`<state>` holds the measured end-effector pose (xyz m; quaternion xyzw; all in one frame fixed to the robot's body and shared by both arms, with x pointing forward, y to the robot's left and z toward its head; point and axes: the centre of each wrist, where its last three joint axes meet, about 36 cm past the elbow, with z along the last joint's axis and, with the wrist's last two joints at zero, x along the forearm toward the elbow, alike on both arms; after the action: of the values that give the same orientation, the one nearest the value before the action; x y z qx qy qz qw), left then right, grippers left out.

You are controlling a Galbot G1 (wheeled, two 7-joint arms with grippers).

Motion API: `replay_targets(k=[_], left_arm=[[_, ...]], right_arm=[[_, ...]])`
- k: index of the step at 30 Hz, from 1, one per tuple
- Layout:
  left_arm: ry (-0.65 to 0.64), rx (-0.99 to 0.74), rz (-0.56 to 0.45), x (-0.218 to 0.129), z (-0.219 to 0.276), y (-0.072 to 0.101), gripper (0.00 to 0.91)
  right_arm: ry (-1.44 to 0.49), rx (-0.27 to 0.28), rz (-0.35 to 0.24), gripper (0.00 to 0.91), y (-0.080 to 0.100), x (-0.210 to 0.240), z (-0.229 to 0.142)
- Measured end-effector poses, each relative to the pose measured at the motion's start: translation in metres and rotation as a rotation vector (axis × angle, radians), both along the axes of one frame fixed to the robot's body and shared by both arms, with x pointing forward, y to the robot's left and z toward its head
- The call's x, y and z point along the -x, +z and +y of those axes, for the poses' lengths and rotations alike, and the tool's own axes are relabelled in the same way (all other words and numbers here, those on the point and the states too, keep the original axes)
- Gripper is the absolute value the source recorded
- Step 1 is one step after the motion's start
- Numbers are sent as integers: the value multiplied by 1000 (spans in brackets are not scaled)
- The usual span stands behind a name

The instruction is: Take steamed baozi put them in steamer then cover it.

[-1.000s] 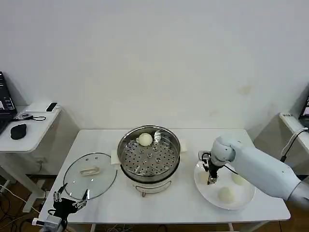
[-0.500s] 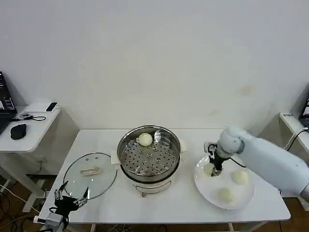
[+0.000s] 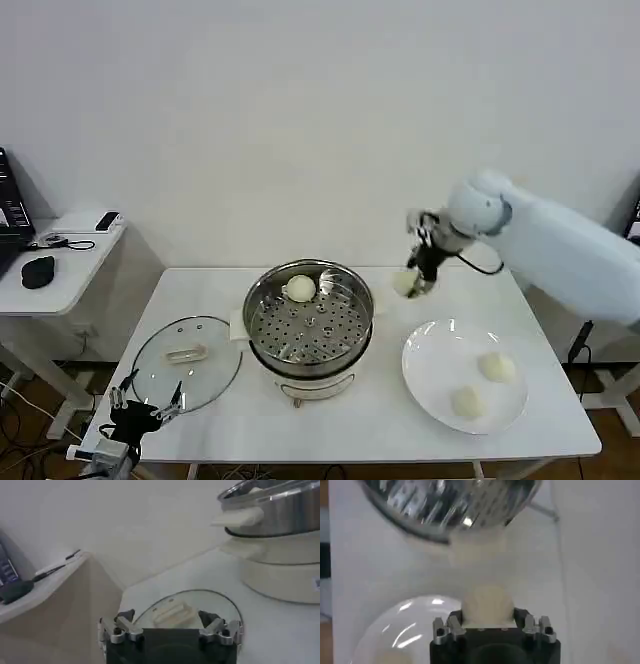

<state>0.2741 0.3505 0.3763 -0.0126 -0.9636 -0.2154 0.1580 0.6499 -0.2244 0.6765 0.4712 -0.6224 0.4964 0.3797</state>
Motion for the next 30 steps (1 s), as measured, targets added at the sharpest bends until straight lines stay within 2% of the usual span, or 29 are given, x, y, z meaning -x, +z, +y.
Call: replay_targets(k=[2, 7, 14, 20, 30], left_arm=[[1, -6, -1, 0, -1, 2, 907], [8, -15, -1, -1, -1, 4, 907], [11, -6, -13, -2, -4, 8, 907], [13, -6, -12, -3, -4, 8, 907], [21, 5, -11, -4, -6, 7, 907]], right_arm=[[15, -19, -1, 675, 14, -3, 15], [65, -48, 12, 675, 31, -10, 58], [133, -70, 32, 675, 37, -17, 122], [171, -76, 55, 675, 22, -20, 168], [203, -76, 105, 675, -17, -19, 222]])
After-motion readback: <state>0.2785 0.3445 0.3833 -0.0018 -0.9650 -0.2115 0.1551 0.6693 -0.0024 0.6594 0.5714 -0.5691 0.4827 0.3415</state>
